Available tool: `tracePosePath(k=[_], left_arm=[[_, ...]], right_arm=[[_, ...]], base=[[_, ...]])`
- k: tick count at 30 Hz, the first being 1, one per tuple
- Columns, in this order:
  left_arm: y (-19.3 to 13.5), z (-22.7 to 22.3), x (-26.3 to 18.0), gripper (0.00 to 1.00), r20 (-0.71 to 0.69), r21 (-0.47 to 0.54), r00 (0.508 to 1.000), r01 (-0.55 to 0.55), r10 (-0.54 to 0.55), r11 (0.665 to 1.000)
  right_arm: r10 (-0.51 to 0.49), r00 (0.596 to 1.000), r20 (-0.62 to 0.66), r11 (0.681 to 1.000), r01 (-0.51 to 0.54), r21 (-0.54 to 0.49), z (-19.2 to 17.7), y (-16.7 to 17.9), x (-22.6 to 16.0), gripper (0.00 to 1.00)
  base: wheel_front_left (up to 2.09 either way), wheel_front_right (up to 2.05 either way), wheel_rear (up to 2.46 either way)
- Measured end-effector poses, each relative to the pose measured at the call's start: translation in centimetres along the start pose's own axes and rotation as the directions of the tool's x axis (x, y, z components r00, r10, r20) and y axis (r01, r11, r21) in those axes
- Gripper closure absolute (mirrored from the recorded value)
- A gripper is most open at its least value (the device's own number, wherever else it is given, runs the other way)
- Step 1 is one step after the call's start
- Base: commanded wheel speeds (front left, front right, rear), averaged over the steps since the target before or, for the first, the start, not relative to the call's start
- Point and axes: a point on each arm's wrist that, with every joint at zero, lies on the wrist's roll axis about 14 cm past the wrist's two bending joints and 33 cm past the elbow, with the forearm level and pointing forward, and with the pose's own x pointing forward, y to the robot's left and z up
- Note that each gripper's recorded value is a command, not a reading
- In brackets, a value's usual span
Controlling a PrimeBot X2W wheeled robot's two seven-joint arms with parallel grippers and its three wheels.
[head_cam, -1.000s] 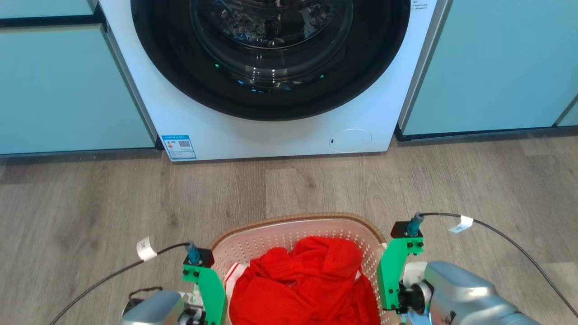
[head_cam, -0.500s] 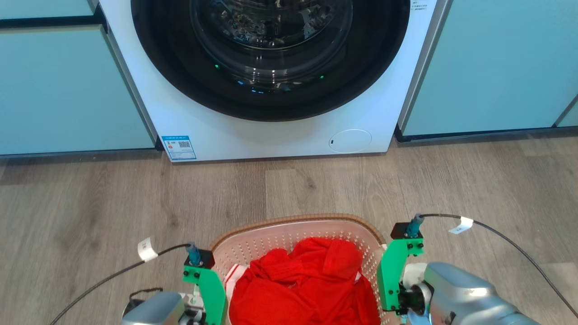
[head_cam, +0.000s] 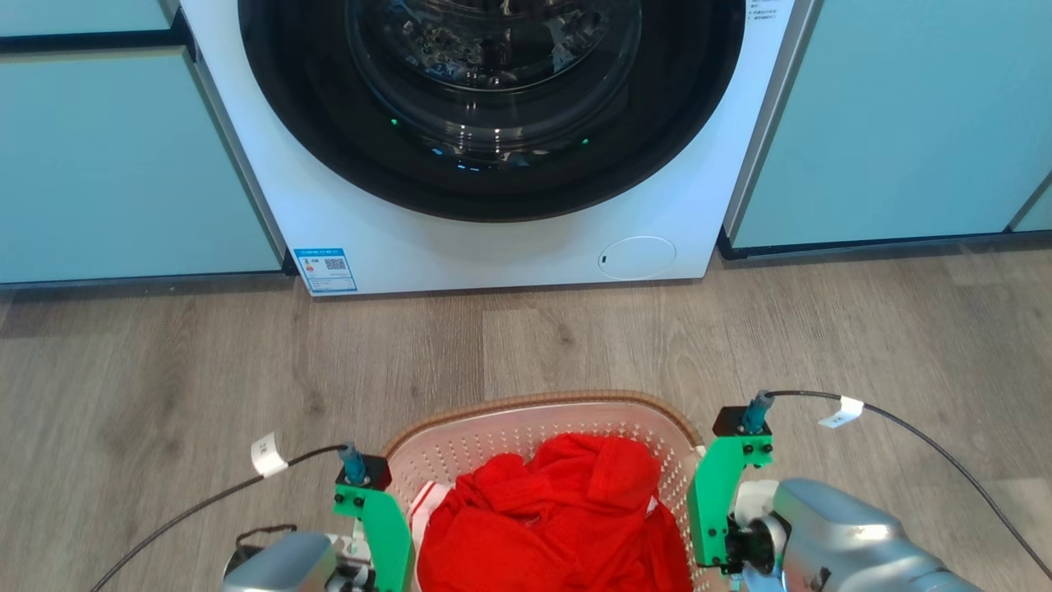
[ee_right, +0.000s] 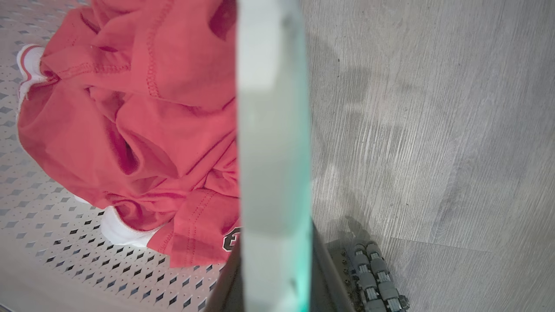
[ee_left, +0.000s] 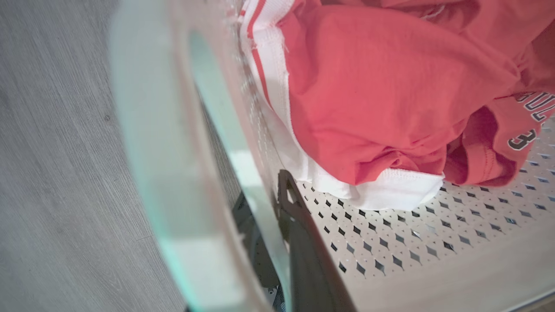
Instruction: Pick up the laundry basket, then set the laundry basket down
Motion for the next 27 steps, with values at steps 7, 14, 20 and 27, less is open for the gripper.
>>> tracePosePath(k=[7,14,20,27], left_arm=[[-0.02,0.05,0.02,1.00,0.003,0.002,1.000,0.000,0.000,1.000],[-0.05,0.06,0.02,1.00,0.002,0.004,1.000,0.000,0.000,1.000],[-0.16,0.10,0.02,1.00,0.004,0.005,1.000,0.002,-0.002,1.000],[-0.16,0.12,0.00,1.00,0.004,0.006,1.000,0.001,-0.001,1.000]], right_arm=[[-0.001,1.000,0.002,1.000,0.001,0.004,-0.03,-0.08,0.00,1.00],[-0.001,1.000,0.002,1.000,0.001,0.009,-0.05,-0.09,-0.02,1.00],[-0.006,1.000,0.002,1.000,0.006,0.008,-0.09,-0.23,-0.05,1.00],[-0.006,1.000,0.002,1.000,0.006,0.006,-0.09,-0.22,-0.08,1.00]], base=[[0.00,0.00,0.00],[0.00,0.00,0.00],[0.00,0.00,0.00],[0.00,0.00,0.00]])
